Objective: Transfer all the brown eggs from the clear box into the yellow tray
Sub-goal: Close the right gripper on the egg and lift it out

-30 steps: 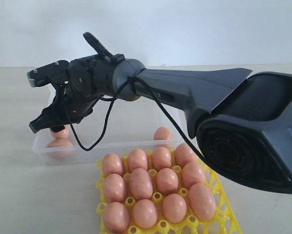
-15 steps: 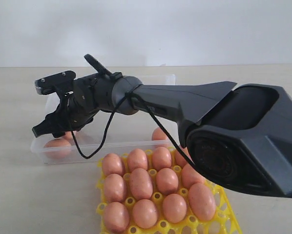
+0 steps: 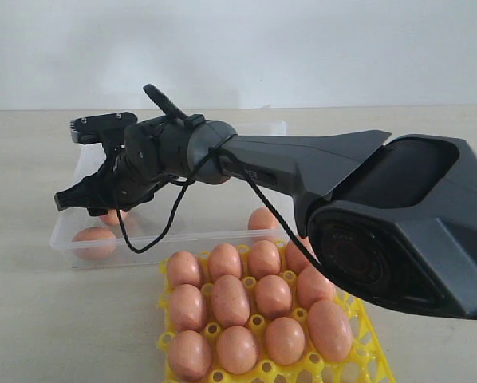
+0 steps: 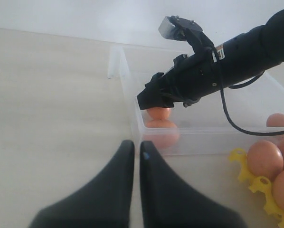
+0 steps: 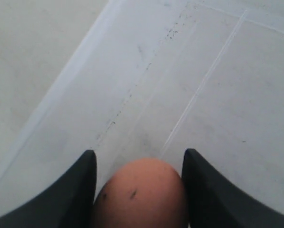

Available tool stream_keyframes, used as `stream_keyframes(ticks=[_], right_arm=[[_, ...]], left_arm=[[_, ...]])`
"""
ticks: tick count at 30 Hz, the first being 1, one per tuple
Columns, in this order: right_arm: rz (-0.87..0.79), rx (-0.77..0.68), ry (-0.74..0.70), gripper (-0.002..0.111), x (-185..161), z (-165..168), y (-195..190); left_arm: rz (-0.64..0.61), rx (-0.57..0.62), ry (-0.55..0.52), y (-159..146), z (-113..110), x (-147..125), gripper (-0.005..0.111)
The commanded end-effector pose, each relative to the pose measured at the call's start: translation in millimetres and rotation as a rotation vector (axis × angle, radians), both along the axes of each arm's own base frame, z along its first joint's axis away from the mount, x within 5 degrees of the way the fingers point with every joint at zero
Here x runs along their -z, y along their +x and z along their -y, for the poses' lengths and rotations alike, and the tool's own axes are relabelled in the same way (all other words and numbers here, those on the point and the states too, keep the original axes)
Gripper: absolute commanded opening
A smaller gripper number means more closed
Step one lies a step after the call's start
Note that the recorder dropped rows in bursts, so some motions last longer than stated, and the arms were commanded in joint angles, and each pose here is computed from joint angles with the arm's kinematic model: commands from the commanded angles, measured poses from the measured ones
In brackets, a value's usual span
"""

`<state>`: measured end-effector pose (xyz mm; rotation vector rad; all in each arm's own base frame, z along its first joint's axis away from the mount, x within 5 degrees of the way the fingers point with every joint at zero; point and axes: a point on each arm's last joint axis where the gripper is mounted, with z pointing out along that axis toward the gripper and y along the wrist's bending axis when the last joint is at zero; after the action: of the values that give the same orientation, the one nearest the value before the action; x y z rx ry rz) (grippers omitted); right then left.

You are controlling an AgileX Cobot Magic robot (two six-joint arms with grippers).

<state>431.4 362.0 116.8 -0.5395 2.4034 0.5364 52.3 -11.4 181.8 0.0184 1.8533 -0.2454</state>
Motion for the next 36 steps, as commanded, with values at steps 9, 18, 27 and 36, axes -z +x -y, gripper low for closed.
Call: stream_keyframes(ticks=[9, 18, 27, 36], right_arm=[[-0.016, 0.021, 0.011, 0.0, -12, 3, 1], [0.1, 0.066, -0.059, 0.0, -58, 14, 3], [0.289, 0.105, -0.205, 0.0, -107, 13, -13], [0.498, 0.287, -0.083, 0.0, -151, -3, -59]], left_arm=[[0.0, 0.002, 0.008, 1, 0, 1, 0.004], [0.0, 0.002, 0.008, 1, 0, 1, 0.004], [0.0, 0.002, 0.008, 1, 0, 1, 0.004], [0.0, 0.002, 0.008, 1, 0, 1, 0.004]])
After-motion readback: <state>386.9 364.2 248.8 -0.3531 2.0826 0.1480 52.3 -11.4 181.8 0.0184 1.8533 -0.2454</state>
